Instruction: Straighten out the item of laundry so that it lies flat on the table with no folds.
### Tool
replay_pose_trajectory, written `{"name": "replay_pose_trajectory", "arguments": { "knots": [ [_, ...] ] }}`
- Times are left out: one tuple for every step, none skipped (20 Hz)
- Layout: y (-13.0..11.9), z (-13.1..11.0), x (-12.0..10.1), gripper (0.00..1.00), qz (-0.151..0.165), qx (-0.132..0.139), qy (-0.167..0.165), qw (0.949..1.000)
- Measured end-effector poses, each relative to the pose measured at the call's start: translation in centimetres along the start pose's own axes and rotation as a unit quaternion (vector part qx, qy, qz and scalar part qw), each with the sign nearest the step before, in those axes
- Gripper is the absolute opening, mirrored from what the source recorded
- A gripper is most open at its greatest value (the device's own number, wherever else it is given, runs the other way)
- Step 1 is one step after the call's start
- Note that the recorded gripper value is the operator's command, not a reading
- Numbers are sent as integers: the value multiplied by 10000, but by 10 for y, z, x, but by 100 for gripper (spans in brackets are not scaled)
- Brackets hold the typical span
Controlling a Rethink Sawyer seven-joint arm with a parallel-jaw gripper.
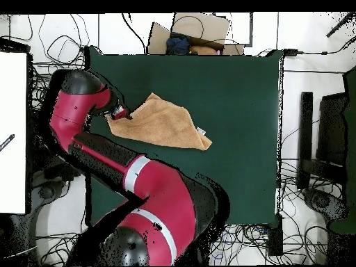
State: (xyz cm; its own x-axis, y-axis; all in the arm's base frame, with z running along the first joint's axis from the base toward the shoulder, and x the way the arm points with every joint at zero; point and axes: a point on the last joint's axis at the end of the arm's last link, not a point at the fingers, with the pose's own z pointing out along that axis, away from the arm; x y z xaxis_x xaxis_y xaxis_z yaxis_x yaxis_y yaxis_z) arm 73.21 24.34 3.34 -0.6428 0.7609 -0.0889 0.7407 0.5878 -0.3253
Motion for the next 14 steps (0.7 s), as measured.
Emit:
{"name": "replay_pose_trajectory", "arguments": {
  "knots": [
    [0,-1,0,100,-7,6,1,10000],
    [0,-2,0,100,-9,9,2,10000],
    [0,-3,0,100,-10,9,5,10000],
    [1,-4,-1,100,-11,9,7,10000],
    [1,-5,-1,100,-10,4,16,10000],
    [1,-6,-3,100,-4,-6,28,10000],
    [1,-6,-4,100,2,-16,41,10000],
    [1,-7,-5,100,8,-28,57,10000],
    [1,-7,-6,100,16,-42,74,10000],
    [1,-7,-7,100,22,-49,86,9999],
    [1,-7,-9,100,31,-54,98,9999],
    [0,-7,-10,100,36,-55,102,9999],
    [0,-4,-12,100,50,-46,116,9999],
    [-1,-3,-12,100,51,-43,119,9999]
  ]
}}
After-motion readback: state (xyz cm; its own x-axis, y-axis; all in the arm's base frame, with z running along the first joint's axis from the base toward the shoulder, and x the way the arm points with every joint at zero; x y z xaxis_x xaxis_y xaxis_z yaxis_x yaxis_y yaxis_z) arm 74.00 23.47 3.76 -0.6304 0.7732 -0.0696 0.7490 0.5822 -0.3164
